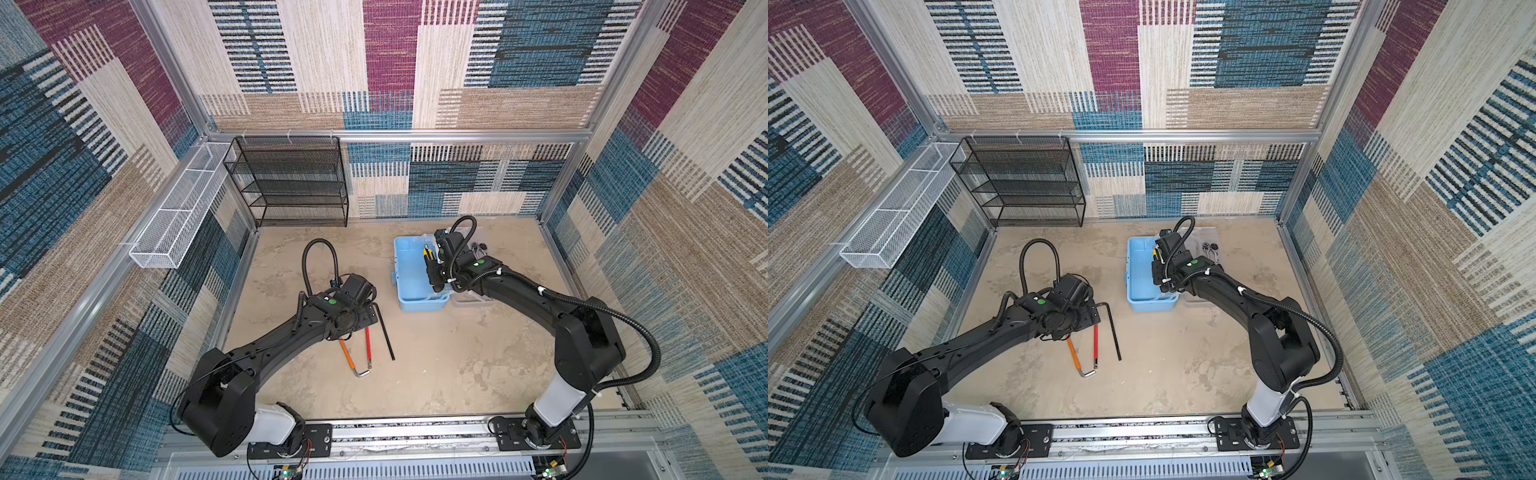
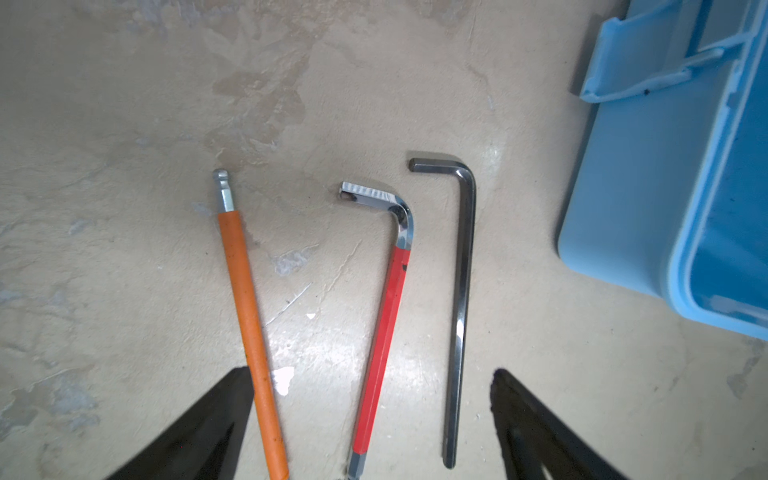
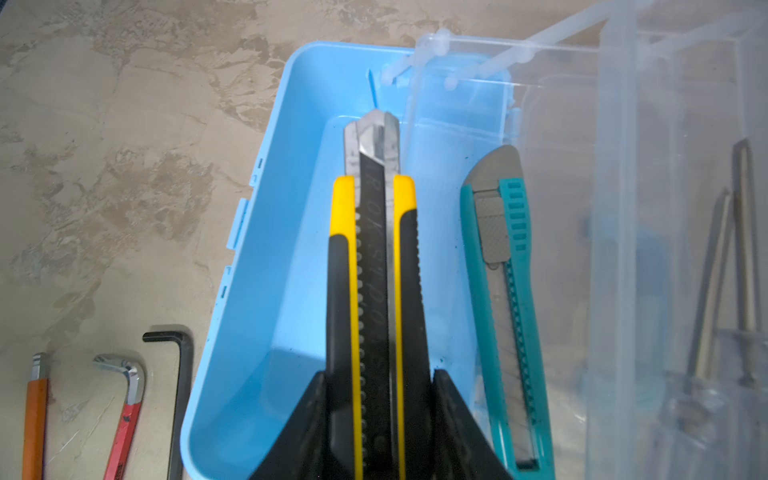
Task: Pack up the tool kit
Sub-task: 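Lift the yellow-black knife and lower it into the lid tray beside the teal knife, then open the right gripper and move it down onto the black hex key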
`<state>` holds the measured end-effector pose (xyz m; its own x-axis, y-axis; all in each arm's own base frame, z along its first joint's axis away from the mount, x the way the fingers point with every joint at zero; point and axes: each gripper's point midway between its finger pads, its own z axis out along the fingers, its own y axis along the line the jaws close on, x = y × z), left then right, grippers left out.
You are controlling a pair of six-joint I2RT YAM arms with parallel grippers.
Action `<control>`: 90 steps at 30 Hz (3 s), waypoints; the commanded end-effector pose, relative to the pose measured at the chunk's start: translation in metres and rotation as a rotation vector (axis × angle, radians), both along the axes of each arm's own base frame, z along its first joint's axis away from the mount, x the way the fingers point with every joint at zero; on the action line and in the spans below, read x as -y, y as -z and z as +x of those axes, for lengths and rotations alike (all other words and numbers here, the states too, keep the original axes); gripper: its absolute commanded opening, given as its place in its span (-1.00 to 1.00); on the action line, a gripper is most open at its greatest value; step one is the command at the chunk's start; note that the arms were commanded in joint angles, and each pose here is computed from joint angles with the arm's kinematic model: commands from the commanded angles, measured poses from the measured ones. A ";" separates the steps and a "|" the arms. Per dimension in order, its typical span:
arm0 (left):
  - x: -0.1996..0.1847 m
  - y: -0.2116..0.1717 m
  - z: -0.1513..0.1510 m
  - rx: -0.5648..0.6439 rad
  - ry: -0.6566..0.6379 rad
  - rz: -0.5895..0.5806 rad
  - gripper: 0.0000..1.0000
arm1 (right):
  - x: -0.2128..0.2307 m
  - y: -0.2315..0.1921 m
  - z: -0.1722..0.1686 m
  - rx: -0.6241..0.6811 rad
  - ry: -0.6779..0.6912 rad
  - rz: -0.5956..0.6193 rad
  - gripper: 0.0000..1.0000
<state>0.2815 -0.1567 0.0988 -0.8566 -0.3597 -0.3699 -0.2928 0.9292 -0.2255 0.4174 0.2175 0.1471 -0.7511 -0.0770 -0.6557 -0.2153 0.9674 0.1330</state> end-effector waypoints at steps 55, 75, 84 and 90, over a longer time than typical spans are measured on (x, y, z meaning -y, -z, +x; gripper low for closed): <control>-0.023 0.028 -0.025 -0.132 -0.023 0.098 0.64 | -0.125 0.002 -0.086 -0.056 -0.287 0.197 0.12; -0.054 0.031 -0.052 -0.100 -0.119 0.079 0.65 | -0.159 0.099 -0.118 -0.237 -0.387 -0.068 -0.21; -0.058 0.026 -0.053 -0.094 -0.108 0.096 0.65 | -0.154 0.129 -0.122 -0.291 -0.381 -0.170 -0.35; -0.058 0.026 -0.054 -0.092 -0.088 0.098 0.62 | -0.141 0.143 -0.123 -0.313 -0.355 -0.241 -0.41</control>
<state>0.2289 -0.1058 0.0725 -0.8515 -0.4208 -0.3128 -0.3977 0.9071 -0.1377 0.3025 0.3819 0.0234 -0.7826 -0.4589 -0.4206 -0.5429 0.8338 0.1003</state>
